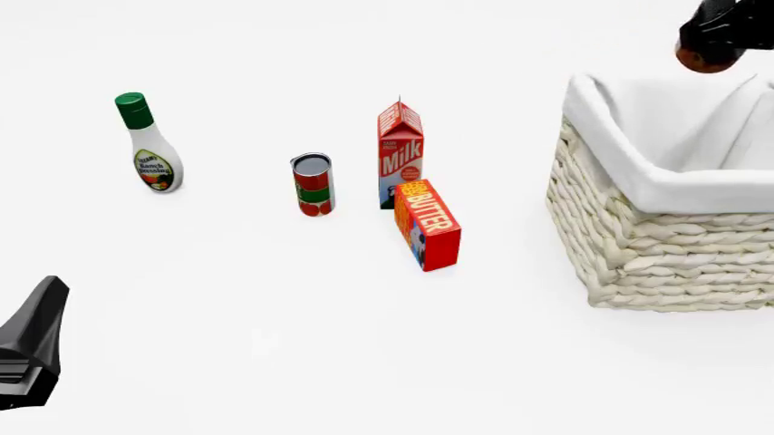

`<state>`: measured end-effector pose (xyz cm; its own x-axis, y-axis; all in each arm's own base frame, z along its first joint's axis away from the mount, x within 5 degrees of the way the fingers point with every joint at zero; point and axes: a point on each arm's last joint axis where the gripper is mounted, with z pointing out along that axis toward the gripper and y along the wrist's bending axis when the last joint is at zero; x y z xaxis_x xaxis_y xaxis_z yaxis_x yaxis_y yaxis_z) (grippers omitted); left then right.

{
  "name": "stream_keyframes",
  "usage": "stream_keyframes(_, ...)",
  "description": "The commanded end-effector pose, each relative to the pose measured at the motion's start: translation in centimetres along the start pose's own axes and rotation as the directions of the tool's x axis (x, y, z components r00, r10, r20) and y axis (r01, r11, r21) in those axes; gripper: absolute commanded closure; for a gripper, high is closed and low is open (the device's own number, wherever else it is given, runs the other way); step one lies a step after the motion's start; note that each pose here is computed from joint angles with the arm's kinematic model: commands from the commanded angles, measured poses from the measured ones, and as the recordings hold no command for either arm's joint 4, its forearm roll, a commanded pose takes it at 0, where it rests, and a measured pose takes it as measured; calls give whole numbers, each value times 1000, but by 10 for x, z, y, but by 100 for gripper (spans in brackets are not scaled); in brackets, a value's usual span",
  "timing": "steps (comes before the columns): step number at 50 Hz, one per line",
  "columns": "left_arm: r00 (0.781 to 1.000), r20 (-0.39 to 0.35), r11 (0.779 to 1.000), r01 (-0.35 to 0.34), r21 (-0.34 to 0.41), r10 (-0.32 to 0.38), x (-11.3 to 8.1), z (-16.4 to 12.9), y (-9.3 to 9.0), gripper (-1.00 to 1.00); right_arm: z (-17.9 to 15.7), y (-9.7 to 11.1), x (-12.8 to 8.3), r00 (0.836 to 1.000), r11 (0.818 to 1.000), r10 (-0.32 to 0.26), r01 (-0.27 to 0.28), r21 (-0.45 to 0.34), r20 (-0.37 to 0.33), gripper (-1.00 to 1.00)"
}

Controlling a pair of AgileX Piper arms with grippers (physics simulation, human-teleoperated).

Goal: Pick the alphabet soup and place it in the basket.

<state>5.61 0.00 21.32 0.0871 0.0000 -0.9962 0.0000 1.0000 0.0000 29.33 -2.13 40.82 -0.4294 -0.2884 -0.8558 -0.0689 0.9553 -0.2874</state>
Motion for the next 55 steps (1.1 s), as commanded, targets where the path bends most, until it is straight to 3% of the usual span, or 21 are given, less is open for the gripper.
stream_keyframes(1, 1000, 0, 1000, 0, 0, 0, 0, 0, 0, -100, 11, -5, 20, 999, 999, 41, -40, 27, -28, 100)
stream_keyframes(37, 1000, 0, 1000, 0, 0, 0, 0, 0, 0, -100, 64, -11, 50, 995, 998, 41, -36, 45, -95, 100)
stream_keyframes(55, 1000, 0, 1000, 0, 0, 0, 0, 0, 0, -100, 92, -9, 77, 989, 998, 42, -37, 42, -143, 100)
